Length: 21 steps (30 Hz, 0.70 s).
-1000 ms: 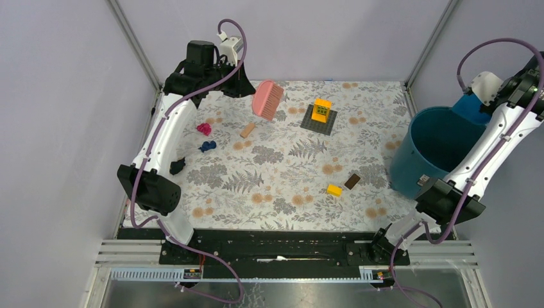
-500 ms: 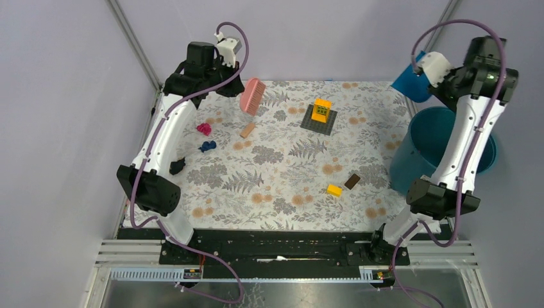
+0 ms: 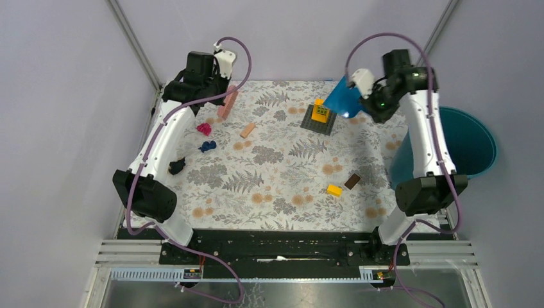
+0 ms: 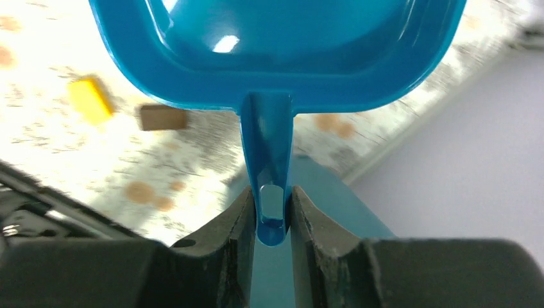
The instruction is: Sweep away the paper scraps from the table
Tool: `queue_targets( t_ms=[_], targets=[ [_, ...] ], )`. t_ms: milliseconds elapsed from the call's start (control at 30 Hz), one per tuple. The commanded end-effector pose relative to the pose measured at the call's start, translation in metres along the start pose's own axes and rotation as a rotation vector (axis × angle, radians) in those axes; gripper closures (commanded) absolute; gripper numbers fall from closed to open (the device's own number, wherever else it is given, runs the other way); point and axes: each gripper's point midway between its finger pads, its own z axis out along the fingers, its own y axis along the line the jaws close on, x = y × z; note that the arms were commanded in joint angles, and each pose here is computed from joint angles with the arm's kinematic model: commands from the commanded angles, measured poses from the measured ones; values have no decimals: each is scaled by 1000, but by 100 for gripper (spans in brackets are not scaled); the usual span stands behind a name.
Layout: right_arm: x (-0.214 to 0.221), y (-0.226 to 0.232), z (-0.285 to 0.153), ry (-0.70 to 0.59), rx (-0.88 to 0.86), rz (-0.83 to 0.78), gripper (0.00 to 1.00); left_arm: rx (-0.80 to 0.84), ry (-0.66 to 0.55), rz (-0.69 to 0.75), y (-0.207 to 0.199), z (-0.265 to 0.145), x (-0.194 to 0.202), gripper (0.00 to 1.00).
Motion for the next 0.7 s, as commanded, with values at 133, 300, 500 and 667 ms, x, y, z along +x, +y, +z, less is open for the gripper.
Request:
queue_targets(
  t_ms=[133,300,500,667],
  targets=[
    [-24,118,32,-54,-343,-3,100,-261,109,319,61,-4,18,100],
    [-11,149,41,-17,-440,37,100,-541,346,388,123,-3,56,100],
    [-6,162,43,-2,-477,94,100,-683,492,134,166,-23,124,100],
    [2,179,52,60,-506,106,100,-711,537,-36,197,-32,177,100]
  ],
)
